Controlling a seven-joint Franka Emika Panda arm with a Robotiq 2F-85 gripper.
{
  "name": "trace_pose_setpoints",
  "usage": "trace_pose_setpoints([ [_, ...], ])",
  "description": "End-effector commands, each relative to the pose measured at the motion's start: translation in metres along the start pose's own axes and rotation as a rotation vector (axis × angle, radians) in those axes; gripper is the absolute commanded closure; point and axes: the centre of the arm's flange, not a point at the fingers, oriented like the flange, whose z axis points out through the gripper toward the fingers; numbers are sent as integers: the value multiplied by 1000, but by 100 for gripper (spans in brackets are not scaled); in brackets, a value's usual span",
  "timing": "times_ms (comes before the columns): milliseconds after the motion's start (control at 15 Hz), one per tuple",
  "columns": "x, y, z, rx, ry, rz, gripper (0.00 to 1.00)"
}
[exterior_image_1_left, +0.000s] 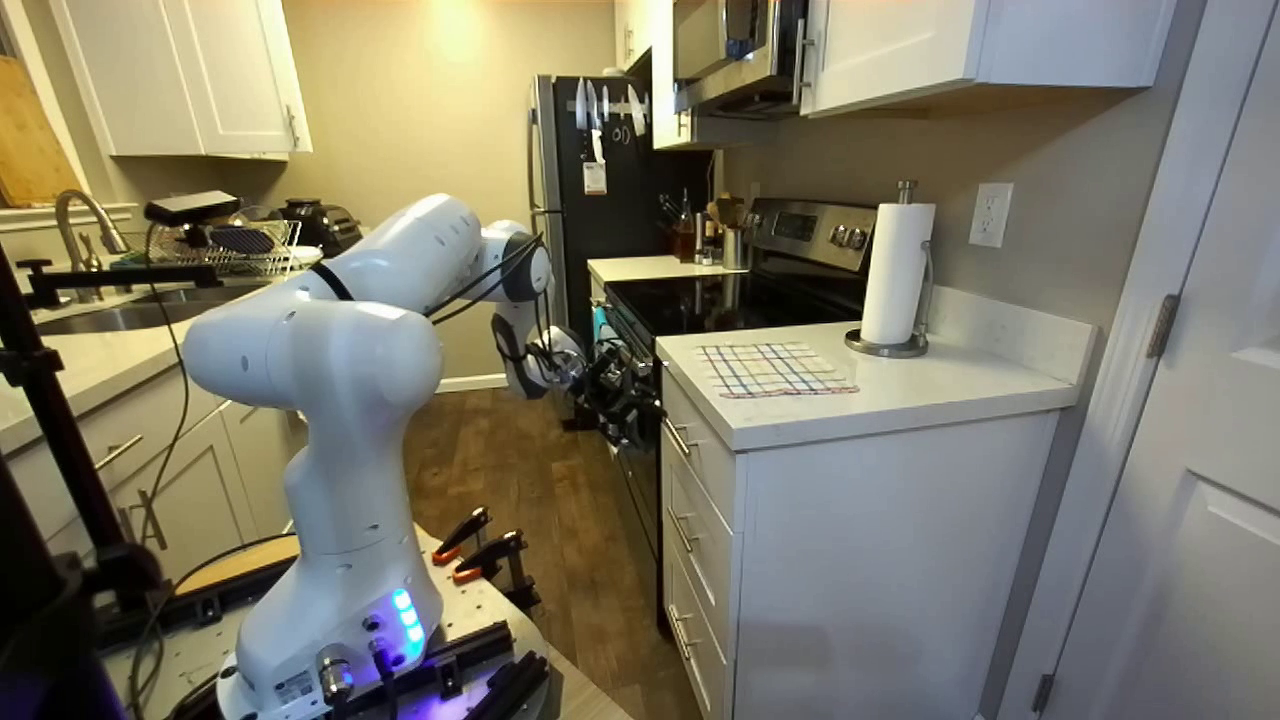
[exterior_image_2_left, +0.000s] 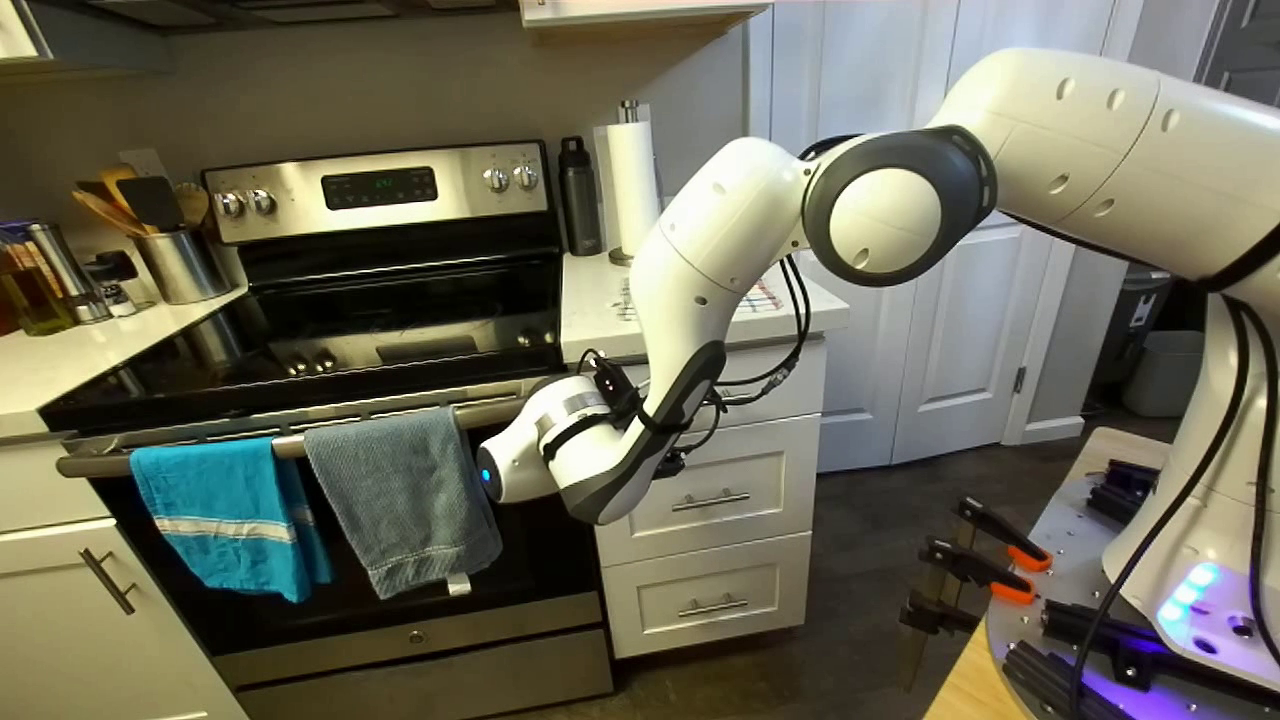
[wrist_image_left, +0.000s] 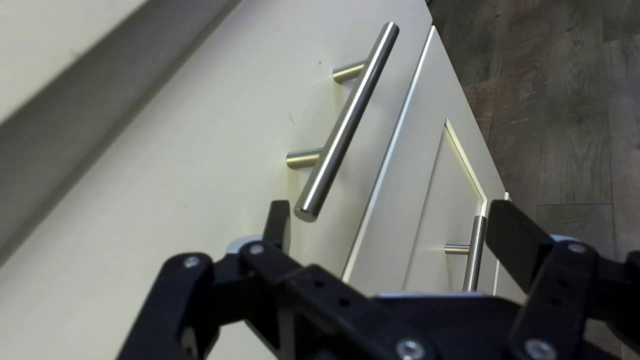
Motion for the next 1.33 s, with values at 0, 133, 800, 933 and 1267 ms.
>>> trace_pose_setpoints([
  [0, -8, -1, 10, -41, 38, -19, 0],
  [133, -7, 2, 12, -51, 39, -16, 0],
  [800, -18, 7, 50, 78, -21, -5, 0],
  [933, -19, 3, 53, 108, -18, -9, 0],
  [1267, -21, 2, 50, 138, -8, -8, 0],
])
